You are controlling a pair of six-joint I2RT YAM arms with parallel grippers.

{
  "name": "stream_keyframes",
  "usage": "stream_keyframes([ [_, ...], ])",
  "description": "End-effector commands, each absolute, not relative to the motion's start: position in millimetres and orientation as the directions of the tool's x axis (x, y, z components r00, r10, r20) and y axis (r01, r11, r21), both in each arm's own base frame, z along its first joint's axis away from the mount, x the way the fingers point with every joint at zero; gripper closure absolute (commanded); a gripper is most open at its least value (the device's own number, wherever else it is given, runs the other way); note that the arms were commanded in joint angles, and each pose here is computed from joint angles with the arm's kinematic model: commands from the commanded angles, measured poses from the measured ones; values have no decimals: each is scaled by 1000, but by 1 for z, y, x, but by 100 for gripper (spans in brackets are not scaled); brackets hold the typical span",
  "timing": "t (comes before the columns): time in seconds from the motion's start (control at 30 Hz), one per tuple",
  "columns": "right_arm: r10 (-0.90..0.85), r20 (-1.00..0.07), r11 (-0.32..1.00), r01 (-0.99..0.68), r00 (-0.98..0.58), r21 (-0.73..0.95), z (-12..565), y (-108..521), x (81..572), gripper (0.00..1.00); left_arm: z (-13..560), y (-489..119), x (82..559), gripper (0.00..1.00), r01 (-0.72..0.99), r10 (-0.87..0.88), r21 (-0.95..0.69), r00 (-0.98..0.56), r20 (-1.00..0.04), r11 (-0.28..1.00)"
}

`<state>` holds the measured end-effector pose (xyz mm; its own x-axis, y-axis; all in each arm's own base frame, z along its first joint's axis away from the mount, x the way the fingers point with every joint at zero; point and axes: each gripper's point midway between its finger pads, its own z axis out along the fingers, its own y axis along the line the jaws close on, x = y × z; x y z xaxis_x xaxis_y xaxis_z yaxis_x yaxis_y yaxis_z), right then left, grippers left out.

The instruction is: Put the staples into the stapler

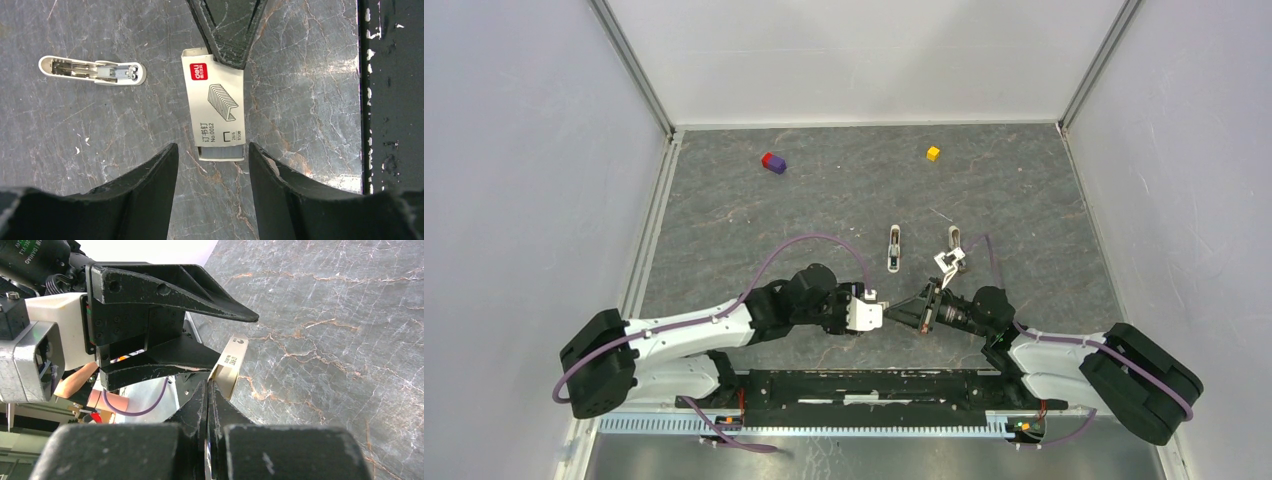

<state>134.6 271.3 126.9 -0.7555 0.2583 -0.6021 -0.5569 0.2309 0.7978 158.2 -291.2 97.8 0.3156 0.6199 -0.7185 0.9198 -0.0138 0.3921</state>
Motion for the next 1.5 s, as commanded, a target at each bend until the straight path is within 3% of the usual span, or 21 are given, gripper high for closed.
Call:
stream_keyframes([
  [0.0, 262, -587, 247, -534, -766, 808, 108, 258, 122, 100, 110, -300, 161, 39, 905, 591, 424, 365, -720, -43],
  [0.57, 260, -582, 246, -530, -770, 812, 107, 258, 121, 100, 119, -307, 163, 41, 903, 569, 429, 370, -735, -33],
  [1.47, 259, -568, 249, -514, -781, 821, 103, 257, 119, 100, 117, -300, 167, 57, 905, 605, 425, 341, -719, -4],
])
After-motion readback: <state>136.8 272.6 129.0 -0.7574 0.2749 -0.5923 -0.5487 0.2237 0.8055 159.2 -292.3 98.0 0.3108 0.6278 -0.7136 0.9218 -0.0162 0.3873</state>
